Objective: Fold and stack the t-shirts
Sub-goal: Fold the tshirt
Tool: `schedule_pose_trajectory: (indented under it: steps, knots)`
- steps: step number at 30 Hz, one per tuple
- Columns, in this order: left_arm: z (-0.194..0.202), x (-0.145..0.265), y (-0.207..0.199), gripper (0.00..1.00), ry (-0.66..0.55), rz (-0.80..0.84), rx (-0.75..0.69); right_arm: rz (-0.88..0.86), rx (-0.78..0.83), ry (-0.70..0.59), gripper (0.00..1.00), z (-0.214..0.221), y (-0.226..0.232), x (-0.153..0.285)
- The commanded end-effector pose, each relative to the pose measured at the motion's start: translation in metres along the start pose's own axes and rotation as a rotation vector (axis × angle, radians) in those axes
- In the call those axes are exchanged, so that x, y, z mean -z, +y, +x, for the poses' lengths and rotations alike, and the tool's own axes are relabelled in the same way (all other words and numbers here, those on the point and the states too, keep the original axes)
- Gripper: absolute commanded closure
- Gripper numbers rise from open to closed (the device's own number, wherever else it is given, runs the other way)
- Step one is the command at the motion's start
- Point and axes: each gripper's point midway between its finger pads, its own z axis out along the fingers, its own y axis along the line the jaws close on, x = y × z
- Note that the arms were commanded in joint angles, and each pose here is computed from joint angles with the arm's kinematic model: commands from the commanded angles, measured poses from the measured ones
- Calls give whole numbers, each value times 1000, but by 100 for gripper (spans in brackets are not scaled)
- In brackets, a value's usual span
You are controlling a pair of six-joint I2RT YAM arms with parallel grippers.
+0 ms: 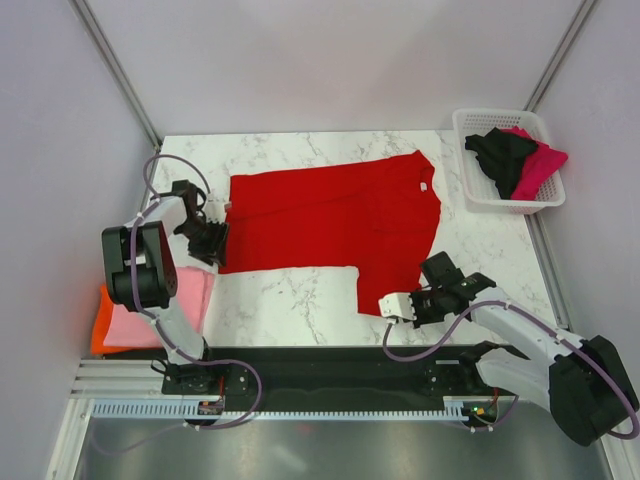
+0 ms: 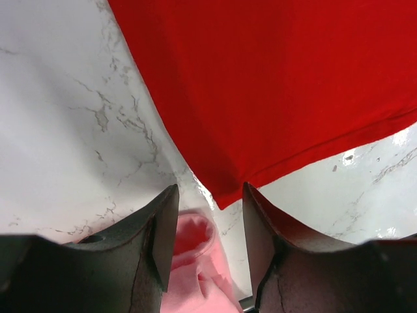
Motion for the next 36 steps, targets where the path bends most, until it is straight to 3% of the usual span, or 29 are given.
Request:
schedule_pose_trajectory:
  steps: [1, 20, 25, 36]
  knots:
    - [-6, 0, 1, 49, -3, -3, -31, 44, 3, -20, 100, -9, -16, 4]
    - [15, -19, -14, 62, 90, -16, -99, 76, -40, 1, 100, -5, -20, 4]
    - [8, -5, -22, 59, 43, -7, -98, 88, -60, -1, 100, -5, -21, 5]
    - [21, -4, -30, 56, 72, 7, -96, 105, -72, -7, 100, -6, -26, 6]
